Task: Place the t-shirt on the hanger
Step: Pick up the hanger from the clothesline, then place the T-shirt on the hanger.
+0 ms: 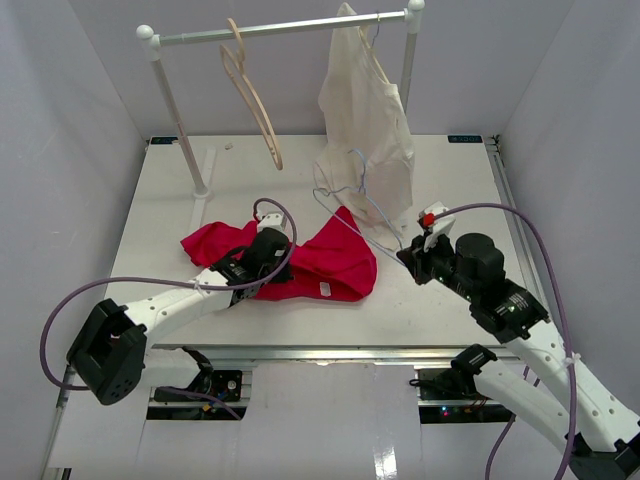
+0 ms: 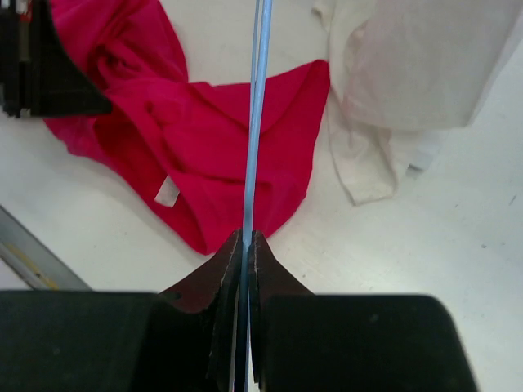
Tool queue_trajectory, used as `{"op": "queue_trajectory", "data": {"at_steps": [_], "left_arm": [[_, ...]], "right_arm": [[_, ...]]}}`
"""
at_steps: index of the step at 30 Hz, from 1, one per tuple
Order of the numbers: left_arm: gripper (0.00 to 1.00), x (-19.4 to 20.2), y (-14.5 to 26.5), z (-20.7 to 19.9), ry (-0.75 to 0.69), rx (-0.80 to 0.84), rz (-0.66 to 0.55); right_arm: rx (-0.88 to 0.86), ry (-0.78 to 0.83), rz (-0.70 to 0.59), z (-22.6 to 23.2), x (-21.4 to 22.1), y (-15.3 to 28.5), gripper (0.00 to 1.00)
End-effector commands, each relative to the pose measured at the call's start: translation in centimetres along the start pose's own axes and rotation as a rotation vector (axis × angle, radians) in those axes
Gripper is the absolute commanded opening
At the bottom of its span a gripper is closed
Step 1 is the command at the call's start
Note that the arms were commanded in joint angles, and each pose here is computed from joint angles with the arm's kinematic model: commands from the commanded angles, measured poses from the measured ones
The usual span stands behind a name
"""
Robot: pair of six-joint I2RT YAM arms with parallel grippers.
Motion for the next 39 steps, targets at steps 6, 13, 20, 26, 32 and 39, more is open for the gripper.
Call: {"op": "queue_trajectory", "data": {"at_steps": [6,13,20,26,32,39], "left_arm": [[0.00,-4.3,0.0,-1.8,0.067,0.050,-0.025],[0.00,-6.5,0.3,-1.1,0.114,0.067,-0.042],[0.00,-7.7,0.6,-1.3,0.128,0.087,-0.044],[0.00,-8.2,1.0,-1.6,0.126,0.095,-0.057],[0.00,-8.4,1.3,-1.9,0.127,0.106,-0.055],[0.00,-8.9,1.8,-2.0,0.122,0.108,-0.075]], "right_arm": [[-0.186,-0.068,-0.046,3.8,-0.3,4.1,0.08],[-0.230,-0.078,-0.053,4.6,-0.9,5.9,0.08],[-0.270,-0.098,-0.029,5.5,0.4,6.2,0.08],[-0.282,-0.094,-0.041,5.9,0.9,6.6,0.08],[-0.302,-0.087,-0.046,6.2,0.9,6.7,0.08],[-0.308,-0.087,-0.037,6.3,1.0,6.7,0.08]]}}
Point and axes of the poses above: each gripper's point midway between its finger pads, its own y axis back along the fingers, its own z axis along the line the jaws close on, x = y × z, the point moved 1 cm from there along y, back along the fingers, and after that the axes turned 15 degrees about y, right-handed, at the moved point
